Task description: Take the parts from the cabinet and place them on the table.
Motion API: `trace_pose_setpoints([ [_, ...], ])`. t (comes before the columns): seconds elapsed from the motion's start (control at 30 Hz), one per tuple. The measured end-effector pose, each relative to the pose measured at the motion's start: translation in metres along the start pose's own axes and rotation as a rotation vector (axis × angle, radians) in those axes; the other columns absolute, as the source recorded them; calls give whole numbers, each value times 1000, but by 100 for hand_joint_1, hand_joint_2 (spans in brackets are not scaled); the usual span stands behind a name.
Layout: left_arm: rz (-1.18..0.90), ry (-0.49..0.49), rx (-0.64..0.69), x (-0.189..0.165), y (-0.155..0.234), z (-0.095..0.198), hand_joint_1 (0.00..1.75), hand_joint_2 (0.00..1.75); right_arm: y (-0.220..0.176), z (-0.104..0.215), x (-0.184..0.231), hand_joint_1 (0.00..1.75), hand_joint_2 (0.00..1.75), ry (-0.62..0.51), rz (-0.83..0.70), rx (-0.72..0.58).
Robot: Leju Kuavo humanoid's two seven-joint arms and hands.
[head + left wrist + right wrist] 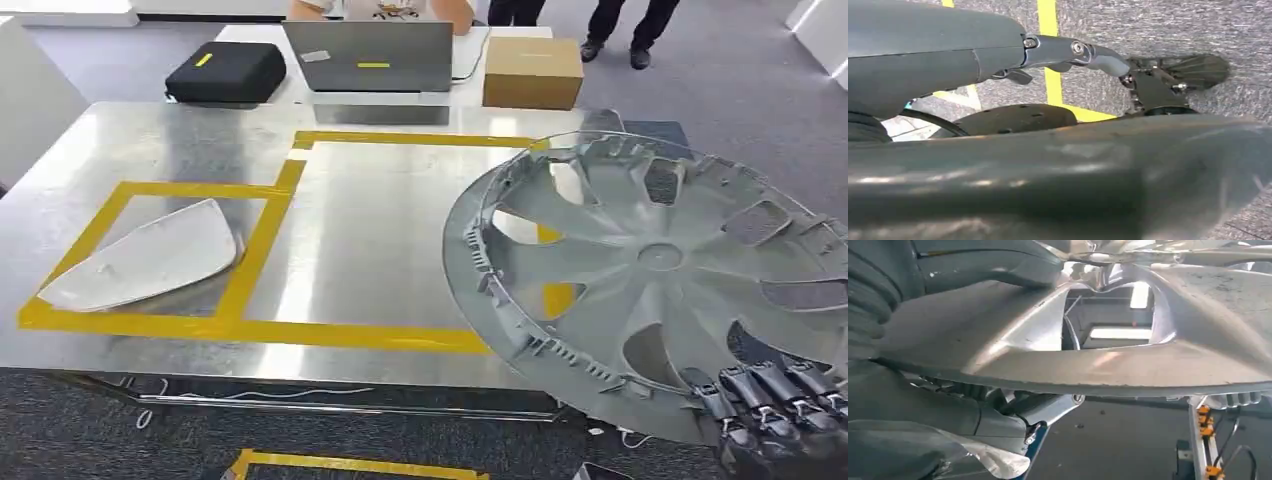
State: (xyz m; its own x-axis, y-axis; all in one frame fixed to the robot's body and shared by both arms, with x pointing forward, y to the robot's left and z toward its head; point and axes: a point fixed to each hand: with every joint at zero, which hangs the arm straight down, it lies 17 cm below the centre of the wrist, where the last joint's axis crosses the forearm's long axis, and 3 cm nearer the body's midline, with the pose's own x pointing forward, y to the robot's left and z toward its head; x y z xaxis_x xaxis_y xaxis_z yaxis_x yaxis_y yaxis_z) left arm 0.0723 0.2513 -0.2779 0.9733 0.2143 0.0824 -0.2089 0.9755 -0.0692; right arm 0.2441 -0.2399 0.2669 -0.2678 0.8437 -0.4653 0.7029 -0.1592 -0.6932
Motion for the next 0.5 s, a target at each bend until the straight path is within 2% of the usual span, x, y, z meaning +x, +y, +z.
trace_pose_setpoints([
  [0.5, -42, -42, -5, 9, 6, 1, 0, 0, 51, 17, -21, 175, 175, 15, 25, 94],
])
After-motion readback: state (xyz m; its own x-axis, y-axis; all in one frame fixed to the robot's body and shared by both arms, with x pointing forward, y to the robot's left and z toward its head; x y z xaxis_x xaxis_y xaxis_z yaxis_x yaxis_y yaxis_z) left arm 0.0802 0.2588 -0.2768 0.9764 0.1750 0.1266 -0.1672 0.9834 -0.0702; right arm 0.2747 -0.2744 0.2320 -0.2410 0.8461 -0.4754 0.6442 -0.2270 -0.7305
